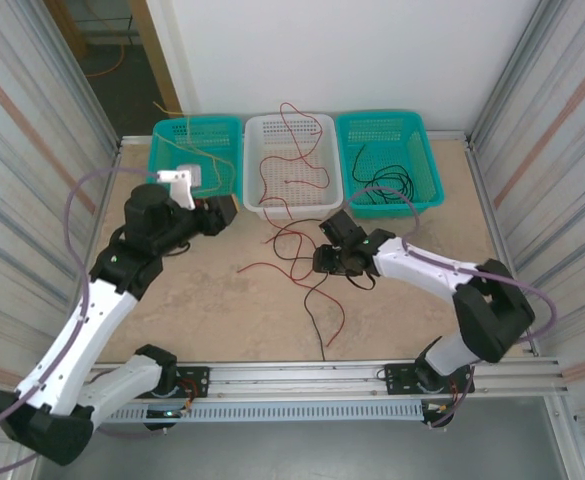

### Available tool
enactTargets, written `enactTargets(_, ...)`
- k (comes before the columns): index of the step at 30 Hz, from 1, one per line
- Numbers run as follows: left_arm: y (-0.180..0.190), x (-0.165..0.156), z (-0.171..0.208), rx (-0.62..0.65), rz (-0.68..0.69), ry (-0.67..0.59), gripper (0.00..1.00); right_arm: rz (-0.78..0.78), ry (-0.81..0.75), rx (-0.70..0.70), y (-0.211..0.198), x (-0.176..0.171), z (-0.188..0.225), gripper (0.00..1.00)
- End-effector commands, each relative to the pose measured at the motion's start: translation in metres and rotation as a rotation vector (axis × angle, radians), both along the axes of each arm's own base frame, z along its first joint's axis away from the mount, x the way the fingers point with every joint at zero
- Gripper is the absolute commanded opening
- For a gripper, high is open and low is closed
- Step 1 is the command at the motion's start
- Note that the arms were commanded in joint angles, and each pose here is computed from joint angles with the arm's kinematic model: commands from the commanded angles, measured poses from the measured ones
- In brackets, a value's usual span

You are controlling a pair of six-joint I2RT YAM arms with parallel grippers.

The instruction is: Untangle the cables

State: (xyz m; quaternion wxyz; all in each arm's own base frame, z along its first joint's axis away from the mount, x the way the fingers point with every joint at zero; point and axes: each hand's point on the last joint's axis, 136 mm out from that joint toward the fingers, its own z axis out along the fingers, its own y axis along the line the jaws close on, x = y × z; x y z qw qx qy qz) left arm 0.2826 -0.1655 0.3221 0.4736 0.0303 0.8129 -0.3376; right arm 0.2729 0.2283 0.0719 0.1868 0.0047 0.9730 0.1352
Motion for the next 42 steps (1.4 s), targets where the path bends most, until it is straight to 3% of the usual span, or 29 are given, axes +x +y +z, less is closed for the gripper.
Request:
enactTargets(1,0.007,-0.021,-0.006,-0.037,0.008,0.031,0.49,0.037,0.033,-0.022,0.006,0.006,-0.011,0.52)
enactTargets(14,-0.01,-0.018,-0.018,-0.064,-0.038,0.091,0.45,0.03,0.088,-0.074,0.004,0.009,-0.047,0.46)
enactTargets(22,-0.017,-0.016,-0.017,-0.046,-0.055,0.088,0.45,0.046,0.029,-0.032,0.01,0.011,-0.028,0.09)
enactTargets(25,-0.019,-0.015,-0.019,-0.042,-0.058,0.095,0.45,0.06,-0.007,-0.01,0.011,0.009,-0.013,0.0)
enactTargets(35,-0.041,-0.014,-0.016,-0.012,-0.131,0.081,0.55,0.189,-0.237,0.091,0.03,-0.01,0.086,0.0)
enactTargets(42,-0.07,-0.026,-0.005,0.015,-0.24,0.028,0.69,0.258,-0.389,0.196,0.042,-0.021,0.161,0.0)
